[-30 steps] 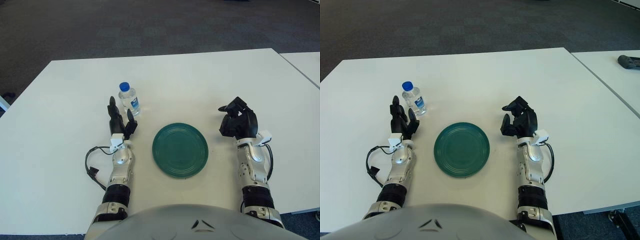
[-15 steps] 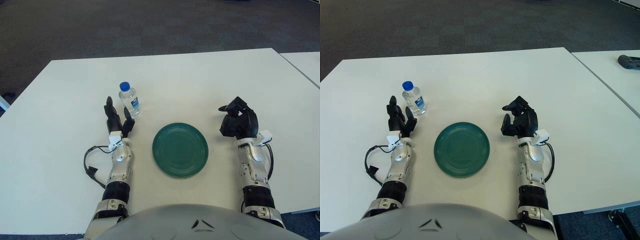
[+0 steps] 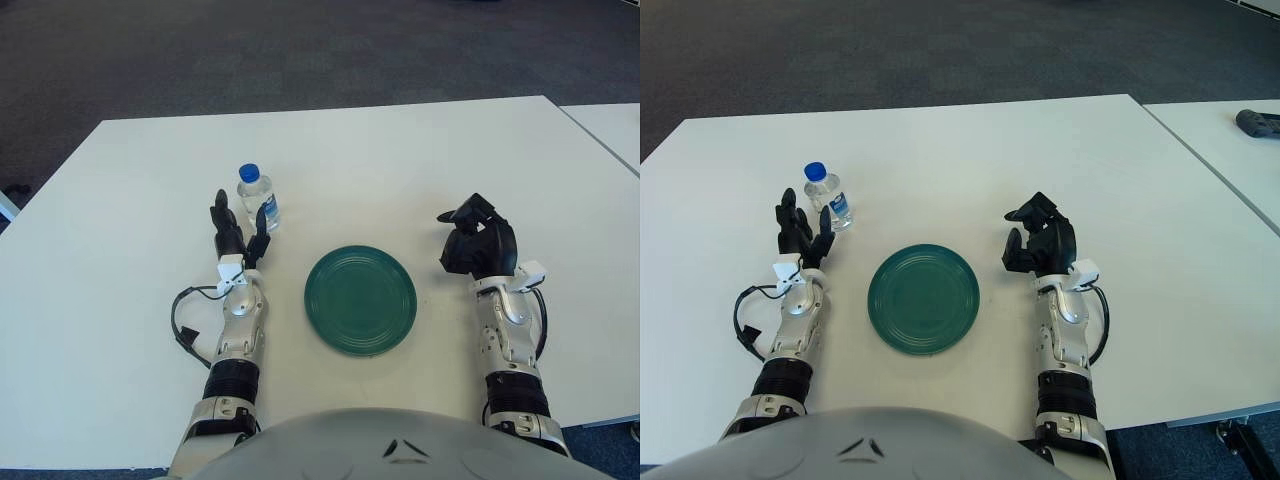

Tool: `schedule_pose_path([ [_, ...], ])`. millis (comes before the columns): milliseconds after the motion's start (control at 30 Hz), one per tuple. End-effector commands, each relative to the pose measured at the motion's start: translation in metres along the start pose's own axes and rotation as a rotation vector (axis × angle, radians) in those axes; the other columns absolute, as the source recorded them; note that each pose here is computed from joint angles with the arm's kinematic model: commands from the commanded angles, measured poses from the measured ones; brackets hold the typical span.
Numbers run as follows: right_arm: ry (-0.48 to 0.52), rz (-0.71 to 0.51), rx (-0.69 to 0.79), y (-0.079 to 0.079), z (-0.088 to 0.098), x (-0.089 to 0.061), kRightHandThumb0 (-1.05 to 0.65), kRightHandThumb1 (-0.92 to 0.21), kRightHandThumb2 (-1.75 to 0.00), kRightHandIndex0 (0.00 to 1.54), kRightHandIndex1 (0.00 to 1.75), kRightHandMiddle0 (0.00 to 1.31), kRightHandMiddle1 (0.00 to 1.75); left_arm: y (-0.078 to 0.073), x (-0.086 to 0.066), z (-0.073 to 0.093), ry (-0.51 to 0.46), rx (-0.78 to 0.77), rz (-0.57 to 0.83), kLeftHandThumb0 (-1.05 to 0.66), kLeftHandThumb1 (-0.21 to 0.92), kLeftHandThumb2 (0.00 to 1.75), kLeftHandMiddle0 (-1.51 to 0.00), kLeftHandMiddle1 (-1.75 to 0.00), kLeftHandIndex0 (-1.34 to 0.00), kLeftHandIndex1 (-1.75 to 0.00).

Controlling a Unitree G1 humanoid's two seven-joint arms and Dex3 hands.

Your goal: Put the bottle into the plate.

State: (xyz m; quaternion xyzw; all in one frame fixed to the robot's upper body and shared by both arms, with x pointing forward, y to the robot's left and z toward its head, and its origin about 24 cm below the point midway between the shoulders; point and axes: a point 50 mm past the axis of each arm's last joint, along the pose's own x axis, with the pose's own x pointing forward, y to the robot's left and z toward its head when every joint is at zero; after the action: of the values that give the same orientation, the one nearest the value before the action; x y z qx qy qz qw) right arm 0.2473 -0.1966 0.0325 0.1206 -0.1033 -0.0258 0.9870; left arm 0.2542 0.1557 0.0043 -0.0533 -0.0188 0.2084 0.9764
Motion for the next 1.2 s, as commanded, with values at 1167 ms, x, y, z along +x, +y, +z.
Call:
schedule_pose_path([
  [1167,-0.011,0.061,0.017,0.018,0.009,-0.01,-0.01,0.0,-1.58,0.8,1.75,0.82,1.45,-0.037,0.019,0.004,0.142,0.195,-0.017,-1.01,0.92,0.09,-0.23,-0.01,0.0,-0.61],
])
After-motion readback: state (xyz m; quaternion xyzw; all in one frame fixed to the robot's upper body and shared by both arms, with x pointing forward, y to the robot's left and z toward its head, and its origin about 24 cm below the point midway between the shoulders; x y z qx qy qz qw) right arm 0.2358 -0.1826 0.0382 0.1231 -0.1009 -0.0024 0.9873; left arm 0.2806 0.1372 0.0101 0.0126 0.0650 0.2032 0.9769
